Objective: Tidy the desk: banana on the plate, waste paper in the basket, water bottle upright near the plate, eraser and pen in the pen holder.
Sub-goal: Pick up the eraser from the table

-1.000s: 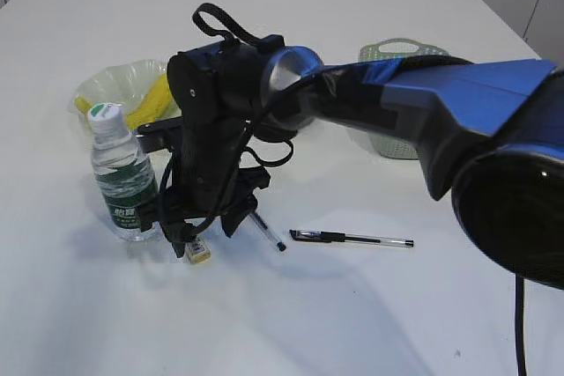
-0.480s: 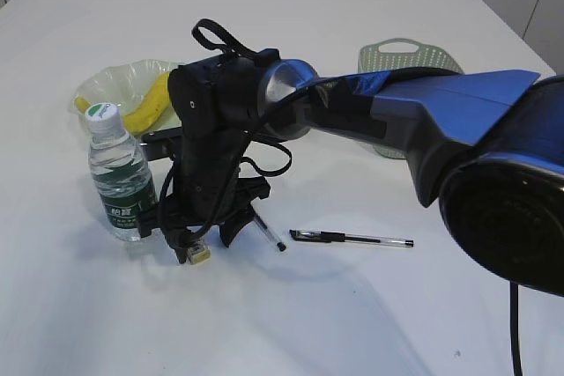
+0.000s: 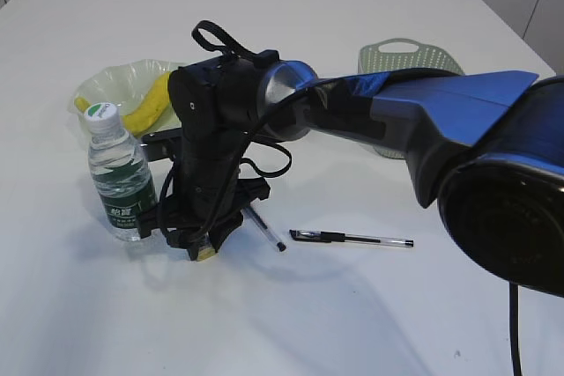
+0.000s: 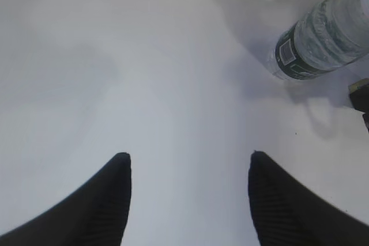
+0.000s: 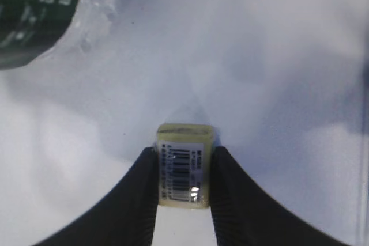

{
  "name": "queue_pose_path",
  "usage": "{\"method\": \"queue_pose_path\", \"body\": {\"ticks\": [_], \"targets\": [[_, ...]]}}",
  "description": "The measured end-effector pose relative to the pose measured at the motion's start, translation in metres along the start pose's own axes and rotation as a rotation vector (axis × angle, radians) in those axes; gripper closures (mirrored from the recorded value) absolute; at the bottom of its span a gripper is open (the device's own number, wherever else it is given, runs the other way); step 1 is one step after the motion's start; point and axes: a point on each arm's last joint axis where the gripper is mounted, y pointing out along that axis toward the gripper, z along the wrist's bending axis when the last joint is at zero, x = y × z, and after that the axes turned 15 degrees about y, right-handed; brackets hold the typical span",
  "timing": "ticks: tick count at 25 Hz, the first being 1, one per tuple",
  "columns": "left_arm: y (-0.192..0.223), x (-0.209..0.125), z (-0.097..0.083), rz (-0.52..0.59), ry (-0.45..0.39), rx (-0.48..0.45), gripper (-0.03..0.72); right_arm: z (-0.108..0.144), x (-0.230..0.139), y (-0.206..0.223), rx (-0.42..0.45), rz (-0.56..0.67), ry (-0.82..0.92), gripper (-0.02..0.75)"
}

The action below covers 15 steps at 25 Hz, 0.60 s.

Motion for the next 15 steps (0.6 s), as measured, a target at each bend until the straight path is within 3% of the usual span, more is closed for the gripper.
{"method": "queue_pose_path", "body": {"ticks": [15], "targets": [[0.0000, 0.0000, 0.0000, 0.000, 0.000, 0.000, 0.241, -0.0009, -0.0019, -0.0005, -0.012, 0.022, 0.000, 0.569]]}}
